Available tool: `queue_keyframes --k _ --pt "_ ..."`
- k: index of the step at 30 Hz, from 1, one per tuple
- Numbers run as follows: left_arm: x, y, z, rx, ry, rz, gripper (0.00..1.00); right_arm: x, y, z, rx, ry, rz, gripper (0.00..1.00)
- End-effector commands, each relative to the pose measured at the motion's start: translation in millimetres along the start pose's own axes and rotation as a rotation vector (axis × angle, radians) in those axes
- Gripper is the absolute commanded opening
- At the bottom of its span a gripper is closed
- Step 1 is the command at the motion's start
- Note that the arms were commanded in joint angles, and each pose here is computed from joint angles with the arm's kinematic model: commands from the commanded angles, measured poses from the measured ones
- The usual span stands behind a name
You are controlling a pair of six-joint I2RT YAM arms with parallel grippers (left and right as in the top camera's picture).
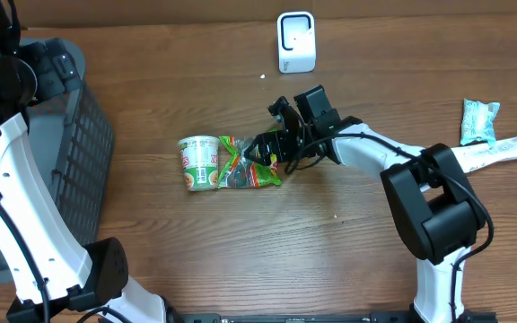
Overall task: Scan the item barcode
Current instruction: 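Reach the right gripper to the green snack bag and grasp it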
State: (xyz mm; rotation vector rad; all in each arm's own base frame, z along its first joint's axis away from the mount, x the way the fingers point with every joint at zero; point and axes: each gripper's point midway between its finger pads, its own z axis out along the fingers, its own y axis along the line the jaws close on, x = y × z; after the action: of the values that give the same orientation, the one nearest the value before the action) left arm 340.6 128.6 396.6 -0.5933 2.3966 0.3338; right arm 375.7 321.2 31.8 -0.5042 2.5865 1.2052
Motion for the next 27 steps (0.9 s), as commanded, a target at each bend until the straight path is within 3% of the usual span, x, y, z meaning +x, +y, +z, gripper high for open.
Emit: queue_keyframes --k 1,3,5,8,9,13,18,27 --pt "-1 -1 0 0.002 -0.002 0.016 1.0 21 -7 21 -0.029 0.069 0.139 0.94" --pt "-1 -1 0 0.002 -0.002 0.016 1.0 27 -5 25 -0.027 0.086 0.171 0.9" --pt "-1 -1 0 0.002 -0.002 0.016 1.0 34 -4 29 -0.021 0.11 0.187 0.8" --pt "-1 -1 0 0.002 -0.002 0.016 0.99 43 -8 31 0.011 0.136 0.233 0.47" --pt "-1 -1 0 0.002 -0.002 0.016 1.0 44 -8 31 0.014 0.138 0.256 0.29" --pt "-1 -1 0 0.002 -0.002 0.016 0.99 42 -8 29 0.006 0.136 0.26 0.04" --pt "-1 -1 0 0.002 -0.002 0.016 1.0 13 -9 -8 -0.064 0.07 0.233 0.04" --pt "-1 -1 0 0.002 -0.002 0.016 1.0 -9 12 -129 -0.019 -0.039 -0.207 0.04"
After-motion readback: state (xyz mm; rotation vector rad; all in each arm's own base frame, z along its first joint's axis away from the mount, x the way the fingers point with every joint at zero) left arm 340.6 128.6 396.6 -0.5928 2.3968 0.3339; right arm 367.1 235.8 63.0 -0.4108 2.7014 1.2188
